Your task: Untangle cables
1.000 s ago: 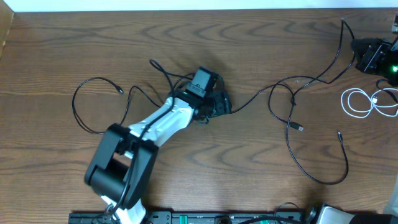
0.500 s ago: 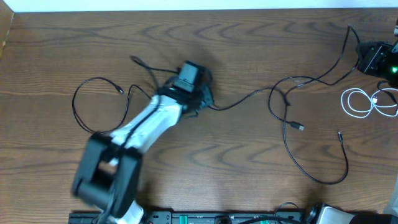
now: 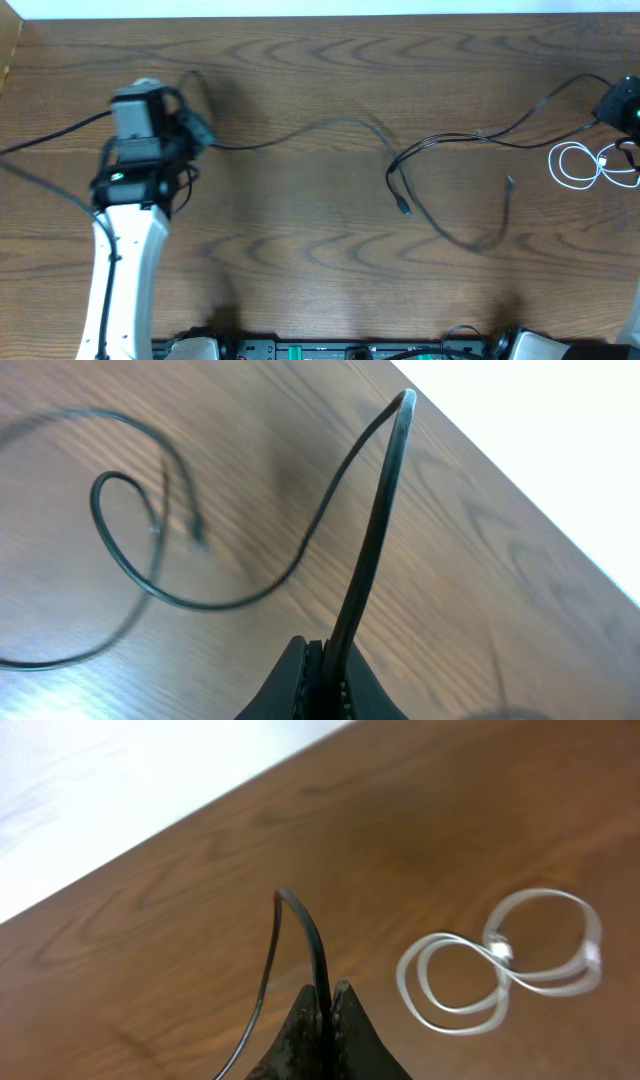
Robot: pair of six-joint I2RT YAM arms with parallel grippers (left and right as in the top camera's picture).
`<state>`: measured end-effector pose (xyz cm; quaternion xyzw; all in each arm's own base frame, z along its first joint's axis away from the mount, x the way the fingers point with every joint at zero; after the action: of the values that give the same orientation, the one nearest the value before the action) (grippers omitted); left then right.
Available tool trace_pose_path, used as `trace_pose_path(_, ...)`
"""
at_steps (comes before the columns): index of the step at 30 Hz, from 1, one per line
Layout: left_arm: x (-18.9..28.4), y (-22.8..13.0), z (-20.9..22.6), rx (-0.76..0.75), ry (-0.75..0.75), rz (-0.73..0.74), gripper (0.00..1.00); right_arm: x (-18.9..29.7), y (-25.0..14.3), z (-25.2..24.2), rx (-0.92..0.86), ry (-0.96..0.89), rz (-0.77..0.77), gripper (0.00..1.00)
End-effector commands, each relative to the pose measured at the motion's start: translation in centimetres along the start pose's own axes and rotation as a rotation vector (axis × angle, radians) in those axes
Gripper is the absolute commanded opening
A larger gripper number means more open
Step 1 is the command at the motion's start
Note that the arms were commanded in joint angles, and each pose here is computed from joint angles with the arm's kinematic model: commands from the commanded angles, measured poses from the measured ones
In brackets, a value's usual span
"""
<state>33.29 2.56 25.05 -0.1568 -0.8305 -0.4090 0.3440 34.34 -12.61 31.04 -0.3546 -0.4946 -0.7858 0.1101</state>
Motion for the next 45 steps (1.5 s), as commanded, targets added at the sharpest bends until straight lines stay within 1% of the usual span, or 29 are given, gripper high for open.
trace_pose_path(1, 0.7, 1.6, 1.4, 0.038, 0.018, -0.035, 0.07, 0.6, 0.6, -2.7, -0.104, -0.231, -0.066, 0.01)
trace_pose_path(2, 0.6, 1.7, 1.8, 0.047, 0.026, -0.033, 0.06, 0.7, 0.6, -3.3, -0.129, -0.281, -0.075, 0.01)
trace_pose_path(5, 0.3, 1.6, 2.6, 0.061, 0.051, -0.015, 0.07, 1.1, 0.2, -5.3, -0.210, -0.421, -0.092, 0.01)
trace_pose_path(8, 0.0, 1.3, 2.8, 0.073, 0.061, 0.002, 0.07, 1.0, -0.1, -6.5, -0.272, -0.479, -0.088, 0.01)
trace_pose_path(12, -0.2, -0.1, 2.1, 0.090, 0.027, 0.081, 0.07, -0.1, -0.5, -6.6, -0.289, -0.425, -0.038, 0.01)
trace_pose_path(17, -0.4, -3.3, 1.1, 0.051, 0.015, 0.225, 0.08, -2.2, -0.8, -4.8, -0.190, -0.256, 0.042, 0.01)
trace_pose_path(21, -0.7, -6.8, 0.0, -0.112, 0.014, 0.349, 0.07, -3.6, -0.7, -4.1, -0.090, -0.188, 0.070, 0.01)
trace_pose_path(26, -1.3, -10.4, -1.7, -0.319, -0.015, 0.470, 0.07, -4.9, -0.6, -4.3, 0.008, -0.186, 0.080, 0.01)
trace_pose_path(28, -1.6, -11.6, -2.3, -0.372, -0.024, 0.506, 0.07, -5.3, -0.6, -4.9, 0.039, -0.229, 0.079, 0.01)
trace_pose_path(32, -2.4, -13.6, -3.0, -0.449, -0.020, 0.564, 0.07, -5.7, -0.8, -7.3, 0.042, -0.408, 0.086, 0.01)
trace_pose_path(35, -2.9, -14.8, -3.2, -0.474, -0.012, 0.607, 0.08, -5.7, -1.5, -9.2, -0.014, -0.554, 0.098, 0.01)
trace_pose_path(39, -3.5, -16.0, -3.3, -0.497, 0.000, 0.647, 0.08, -6.0, -1.9, -10.1, -0.071, -0.600, 0.108, 0.02)
trace_pose_path(41, -3.7, -16.3, -3.4, -0.504, 0.002, 0.657, 0.07, -5.9, -1.7, -10.6, -0.113, -0.617, 0.087, 0.03)
trace_pose_path(42, -3.7, -16.5, -3.4, -0.507, 0.003, 0.661, 0.08, -5.9, -1.4, -10.8, -0.144, -0.620, 0.064, 0.08)
trace_pose_path(43, -3.7, -16.5, -3.5, -0.509, 0.002, 0.661, 0.08, -6.0, -1.2, -10.7, -0.157, -0.600, 0.051, 0.17)
trace_pose_path(44, -3.7, -16.5, -3.5, -0.509, 0.002, 0.661, 0.07, -6.4, -0.9, -10.2, -0.163, -0.550, 0.043, 0.28)
trace_pose_path(45, -3.7, -16.5, -3.5, -0.509, 0.002, 0.661, 0.08, -6.9, -0.7, -9.3, -0.153, -0.469, 0.050, 0.43)
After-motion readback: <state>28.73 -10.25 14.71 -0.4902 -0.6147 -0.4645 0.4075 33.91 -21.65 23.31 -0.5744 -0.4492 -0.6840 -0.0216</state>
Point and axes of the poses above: each gripper's point midway between its finger pads, its own x axis back along the fingers, its own z axis along the line the jaws close on, y = z × x, the point moved 5 cm from there along x, back along the fingers, and after that the axes turned 1 degree about -x, right-handed, at the moved point
